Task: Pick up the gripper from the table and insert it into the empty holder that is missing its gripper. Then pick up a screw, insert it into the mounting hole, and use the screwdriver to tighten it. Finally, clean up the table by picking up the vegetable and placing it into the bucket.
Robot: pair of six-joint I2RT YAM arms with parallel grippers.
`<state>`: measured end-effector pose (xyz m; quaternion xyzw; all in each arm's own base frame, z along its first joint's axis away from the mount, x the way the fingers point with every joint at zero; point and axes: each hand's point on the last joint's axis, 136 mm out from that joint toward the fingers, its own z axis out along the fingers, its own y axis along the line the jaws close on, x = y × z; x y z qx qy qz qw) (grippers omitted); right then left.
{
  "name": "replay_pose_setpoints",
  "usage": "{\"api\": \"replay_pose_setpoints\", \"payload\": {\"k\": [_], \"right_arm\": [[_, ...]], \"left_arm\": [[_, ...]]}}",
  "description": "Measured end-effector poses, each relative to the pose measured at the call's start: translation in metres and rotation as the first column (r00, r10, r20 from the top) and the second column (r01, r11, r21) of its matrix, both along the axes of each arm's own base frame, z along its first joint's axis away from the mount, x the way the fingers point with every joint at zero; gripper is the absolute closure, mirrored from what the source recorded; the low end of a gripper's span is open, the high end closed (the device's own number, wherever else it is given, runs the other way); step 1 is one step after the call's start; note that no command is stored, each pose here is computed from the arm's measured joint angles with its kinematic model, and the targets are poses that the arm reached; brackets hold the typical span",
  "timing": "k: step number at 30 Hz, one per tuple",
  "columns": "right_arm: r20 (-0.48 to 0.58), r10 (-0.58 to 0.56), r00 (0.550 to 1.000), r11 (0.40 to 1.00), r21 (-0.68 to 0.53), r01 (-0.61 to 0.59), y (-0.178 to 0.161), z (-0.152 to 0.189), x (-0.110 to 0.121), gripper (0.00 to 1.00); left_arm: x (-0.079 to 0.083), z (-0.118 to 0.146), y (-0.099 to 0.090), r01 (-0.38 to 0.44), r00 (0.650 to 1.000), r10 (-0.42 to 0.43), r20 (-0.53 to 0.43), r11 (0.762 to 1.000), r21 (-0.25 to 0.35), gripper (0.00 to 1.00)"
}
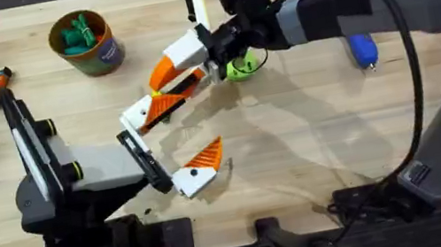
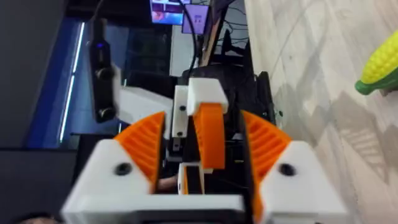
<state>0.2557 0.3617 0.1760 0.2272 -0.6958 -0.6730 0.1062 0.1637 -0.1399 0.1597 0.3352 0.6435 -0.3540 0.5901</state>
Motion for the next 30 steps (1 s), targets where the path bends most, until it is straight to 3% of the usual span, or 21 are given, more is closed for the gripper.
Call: {"api": "replay_pose_setpoints", "payload": {"k": [1, 3, 11, 12, 17, 22, 25, 30], "right_arm": [[0.001, 0.003, 1.0, 1.0, 0.009, -0.003, -0.002, 0.001, 0.001, 0.332], [0.016, 0.0, 1.0, 1.0, 0.024, -0.001, -0.006, 0.002, 0.004, 0.273], [0.072, -0.089, 0.993, 0.996, 0.033, 0.086, -0.027, -0.002, 0.032, 0.265], [0.115, -0.142, 0.983, 0.99, 0.038, 0.138, -0.038, -0.005, 0.048, 0.264], [0.209, -0.231, 0.95, 0.973, 0.049, 0.225, -0.057, -0.01, 0.075, 0.263], [0.348, -0.293, 0.891, 0.956, 0.113, 0.271, -0.078, -0.008, 0.098, 0.017], [0.439, -0.301, 0.847, 0.951, 0.204, 0.232, -0.087, 0.005, 0.104, 0.012], [0.474, -0.322, 0.82, 0.941, 0.257, 0.221, -0.103, 0.015, 0.112, 0.012]], "left_arm": [[0.0, 0.0, 0.0, 0.0, 1.0, 0.0, 0.0, 1.0, 0.0, 0.015], [0.0, 0.0, 0.0, 0.002, 1.0, -0.002, 0.0, 1.0, 0.0, 0.016], [0.0, 0.0, 0.0, 0.003, 1.0, -0.003, 0.0, 1.0, 0.0, 0.015], [0.0, 0.0, 0.0, 0.003, 1.0, -0.003, 0.0, 1.0, 0.0, 0.015], [0.0, 0.0, 0.0, 0.003, 1.0, -0.003, 0.0, 1.0, 0.0, 0.014], [0.0, 0.0, 0.0, 0.003, 1.0, -0.003, 0.0, 1.0, 0.0, 0.015], [0.0, 0.0, 0.0, 0.003, 1.0, -0.003, 0.0, 1.0, 0.0, 0.016], [0.0, 0.0, 0.0, 0.003, 1.0, -0.003, 0.0, 1.0, 0.0, 0.016]]}}
